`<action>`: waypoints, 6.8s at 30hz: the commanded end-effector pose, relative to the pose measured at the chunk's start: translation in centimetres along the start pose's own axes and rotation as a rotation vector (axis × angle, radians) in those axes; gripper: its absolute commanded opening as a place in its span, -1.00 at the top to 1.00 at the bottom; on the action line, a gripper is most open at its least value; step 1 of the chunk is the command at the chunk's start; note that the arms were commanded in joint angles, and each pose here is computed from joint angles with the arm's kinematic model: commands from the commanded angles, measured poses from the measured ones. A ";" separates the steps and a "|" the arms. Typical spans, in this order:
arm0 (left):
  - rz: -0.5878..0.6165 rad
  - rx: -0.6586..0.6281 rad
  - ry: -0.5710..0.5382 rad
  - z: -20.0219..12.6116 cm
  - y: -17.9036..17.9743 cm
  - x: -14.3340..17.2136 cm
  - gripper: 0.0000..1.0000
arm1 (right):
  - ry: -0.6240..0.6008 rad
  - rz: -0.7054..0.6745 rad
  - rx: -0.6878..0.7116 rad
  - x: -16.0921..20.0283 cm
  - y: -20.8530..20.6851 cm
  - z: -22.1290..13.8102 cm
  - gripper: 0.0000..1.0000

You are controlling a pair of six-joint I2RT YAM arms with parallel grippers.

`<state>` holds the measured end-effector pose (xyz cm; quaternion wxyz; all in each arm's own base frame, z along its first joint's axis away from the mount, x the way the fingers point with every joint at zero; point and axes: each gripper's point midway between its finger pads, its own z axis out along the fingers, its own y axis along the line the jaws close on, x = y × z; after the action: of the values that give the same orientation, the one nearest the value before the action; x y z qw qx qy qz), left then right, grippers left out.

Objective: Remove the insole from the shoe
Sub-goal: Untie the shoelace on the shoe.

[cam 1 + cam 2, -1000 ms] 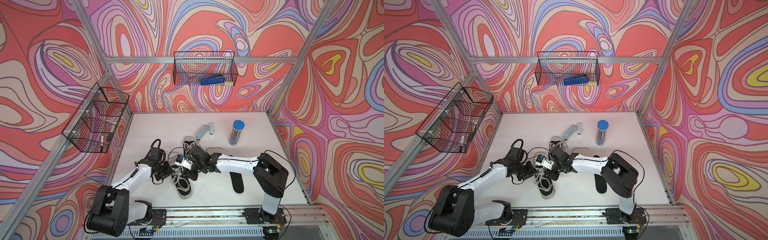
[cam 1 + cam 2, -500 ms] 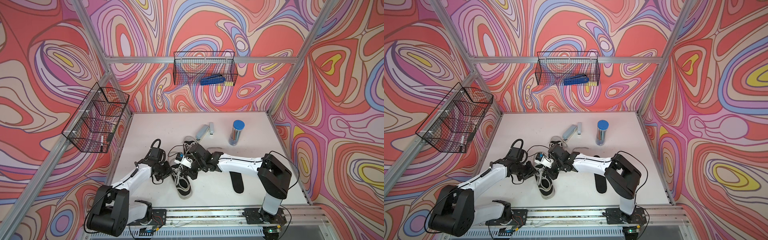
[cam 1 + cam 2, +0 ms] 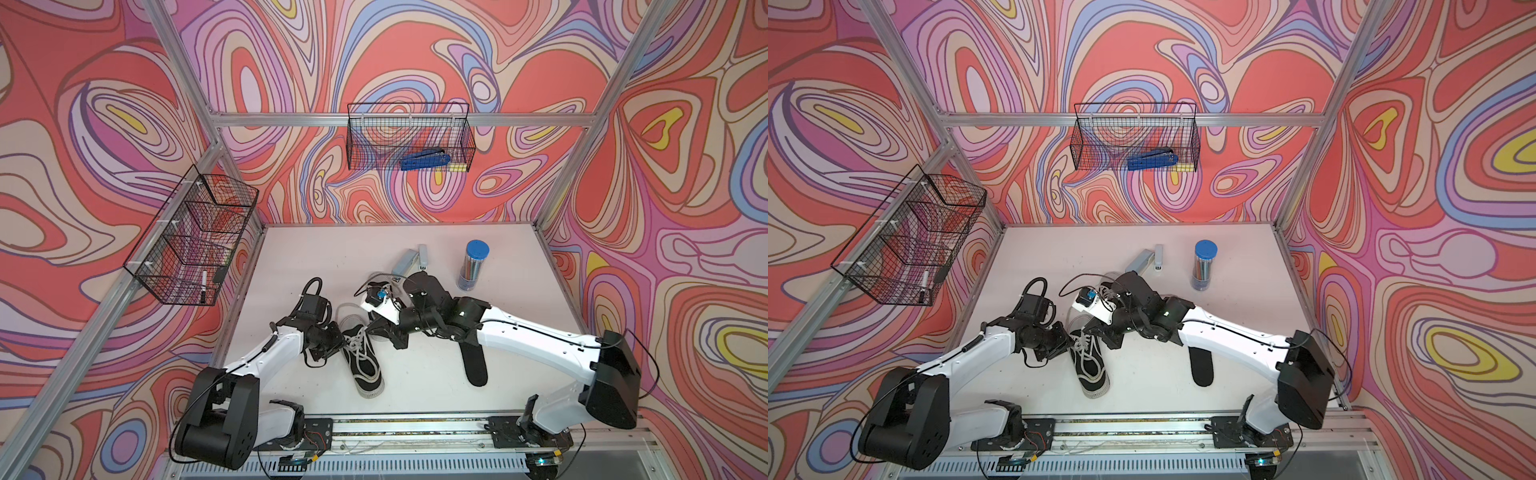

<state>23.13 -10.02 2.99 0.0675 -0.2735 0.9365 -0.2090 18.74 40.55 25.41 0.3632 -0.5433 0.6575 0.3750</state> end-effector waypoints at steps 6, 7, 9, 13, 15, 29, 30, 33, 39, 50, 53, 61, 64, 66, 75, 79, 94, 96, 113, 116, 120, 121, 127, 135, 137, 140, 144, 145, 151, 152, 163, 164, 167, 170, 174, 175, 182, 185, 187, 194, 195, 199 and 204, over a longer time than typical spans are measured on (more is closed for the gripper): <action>-0.023 -0.116 -0.057 0.6 2.4 -1.0 0.34 | -0.253 -0.095 0.015 -7.5 1.2 -3.5 1.00; -0.023 -0.115 -0.059 0.6 2.4 -1.1 0.34 | -0.274 -0.096 0.014 -7.8 1.2 -3.5 1.00; -0.026 -0.115 -0.058 0.6 2.5 -1.0 0.34 | -0.295 -0.090 0.008 -8.1 1.1 -3.3 1.00; -0.033 -0.100 -0.110 -1.0 1.6 -1.7 0.28 | -0.224 0.040 0.075 -5.6 -1.9 0.5 1.00; -0.039 -0.094 -0.190 -3.3 1.0 -2.7 0.21 | -0.165 0.091 0.127 -3.6 -3.9 3.0 1.00; -0.034 -0.153 -0.484 -17.6 2.7 -1.5 0.08 | 0.152 0.260 0.354 3.1 -12.7 11.5 0.14; -0.017 -0.128 -0.444 -17.4 2.4 -0.7 0.09 | 0.159 0.267 0.348 3.2 -12.0 10.4 0.09; 0.026 -0.077 -0.323 -16.5 1.8 1.9 0.12 | 0.229 0.317 0.311 5.0 -9.3 7.1 0.04; 0.197 -0.146 -0.165 -14.2 1.6 7.0 0.07 | 0.396 0.528 0.266 10.9 -4.3 3.0 0.07; 0.388 -0.123 -0.037 -9.3 -1.3 10.1 -0.27 | 0.298 0.681 0.220 11.6 -2.8 4.2 0.07; 0.387 -0.085 -0.035 -7.9 -2.5 10.0 -0.30 | 0.297 0.719 0.189 12.3 -2.3 5.2 0.06; 0.344 -0.066 -0.042 -5.1 -2.5 9.4 -0.28 | 0.294 0.777 0.159 13.6 -1.6 6.9 0.04; 0.314 -0.084 -0.047 -4.4 -1.9 8.7 -0.17 | 0.315 0.787 0.163 14.5 -1.5 7.5 0.03; 0.294 -0.092 -0.051 -4.0 -1.5 8.3 -0.11 | 0.317 0.790 0.160 14.8 -1.5 7.9 0.03; 0.265 -0.101 -0.029 -2.6 -0.8 7.9 0.19 | 0.356 0.802 0.174 15.9 -2.0 9.8 0.11; 0.255 -0.105 -0.059 -2.9 -0.7 7.2 0.57 | 0.365 0.800 0.265 16.5 -3.2 9.1 0.39; 0.173 -0.099 -0.141 -2.4 1.7 4.1 1.00 | 0.305 0.903 0.543 17.3 -9.2 4.8 0.96; 0.172 -0.055 -0.105 -1.7 1.0 4.6 1.00 | 0.313 0.908 0.503 17.1 -9.1 6.2 0.89; 0.170 0.222 -0.109 -2.3 -4.1 4.8 1.00 | -0.072 1.498 0.358 7.1 -5.7 5.2 -0.11; 0.167 0.228 -0.110 -2.3 -4.3 4.8 1.00 | -0.201 1.655 0.326 6.5 -5.7 6.0 -0.12; 0.166 0.223 -0.114 -2.4 -4.2 4.7 1.00 | -0.282 1.774 0.283 5.5 -6.0 7.5 -0.13; 0.167 0.222 -0.114 -2.4 -4.2 4.7 1.00 | -0.281 1.789 0.284 5.6 -6.1 7.9 -0.14; 0.165 0.219 -0.118 -2.6 -4.2 4.6 1.00 | -0.251 1.854 0.353 8.6 -6.9 9.9 -0.13; 0.162 0.217 -0.119 -2.6 -4.1 4.7 1.00 | -0.247 1.857 0.405 10.3 -7.8 11.2 -0.11; 0.161 0.216 -0.121 -2.7 -4.0 4.7 1.00 | -0.263 1.852 0.395 10.3 -8.0 11.4 -0.10; 0.160 0.211 -0.123 -2.7 -3.9 4.6 1.00 | -0.285 1.836 0.379 9.6 -8.2 11.5 -0.08; 0.161 0.205 -0.123 -2.6 -3.7 4.7 1.00 | -0.312 1.818 0.362 8.7 -8.3 11.2 -0.04; 0.163 0.204 -0.123 -2.6 -3.8 4.6 1.00 | -0.315 1.817 0.362 8.7 -8.3 11.1 -0.03; 0.162 0.197 -0.122 -2.5 -3.7 4.6 1.00 | -0.315 1.808 0.371 8.7 -8.3 10.7 0.03; 0.163 0.196 -0.122 -2.5 -3.6 4.6 1.00 | -0.314 1.809 0.371 8.6 -8.2 10.7 0.05; 0.164 0.185 -0.124 -2.5 -3.5 4.5 1.00 | -0.277 1.775 0.446 8.8 -8.2 9.5 0.08; 0.165 0.184 -0.126 -2.5 -3.5 4.5 1.00 | -0.271 1.776 0.449 8.9 -8.1 9.5 0.08; 0.166 0.183 -0.126 -2.5 -3.5 4.5 1.00 | -0.267 1.777 0.450 9.0 -8.1 9.5 0.08; 0.166 0.183 -0.125 -2.5 -3.6 4.5 1.00 | -0.266 1.776 0.435 8.9 -8.1 9.9 0.09; 0.169 0.187 -0.125 -2.5 -3.6 4.5 1.00 | -0.268 1.775 0.416 8.8 -8.4 10.9 0.11; 0.168 0.186 -0.124 -2.5 -3.6 4.5 1.00 | -0.274 1.774 0.410 8.7 -8.4 11.1 0.12; 0.171 0.190 -0.120 -2.5 -3.7 4.6 1.00 | -0.284 1.756 0.430 8.9 -10.0 12.5 0.12; 0.175 0.190 -0.122 -2.7 -3.7 4.6 1.00 | -0.261 1.763 0.444 9.5 -10.3 13.1 0.09; 0.177 0.191 -0.125 -2.7 -3.7 4.5 1.00 | -0.256 1.763 0.462 9.7 -10.4 13.2 0.04; 0.180 0.199 -0.118 -2.7 -3.9 4.6 1.00 | -0.279 1.729 0.475 9.4 -11.6 14.3 -0.05; 0.183 0.197 -0.117 -2.8 -3.9 4.7 1.00 | -0.286 1.714 0.479 9.2 -11.9 14.4 -0.06; 0.184 0.191 -0.109 -2.9 -3.6 5.0 1.00 | -0.328 1.589 0.571 7.9 -13.8 13.6 -0.09; 0.178 0.167 -0.080 -2.7 -2.7 5.6 1.00 | -0.393 1.501 0.673 7.2 -16.8 11.9 -0.11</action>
<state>20.45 -14.27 6.73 0.1721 -0.1982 0.9255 -0.2729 31.16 47.77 11.00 0.1870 0.2440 0.8569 0.4137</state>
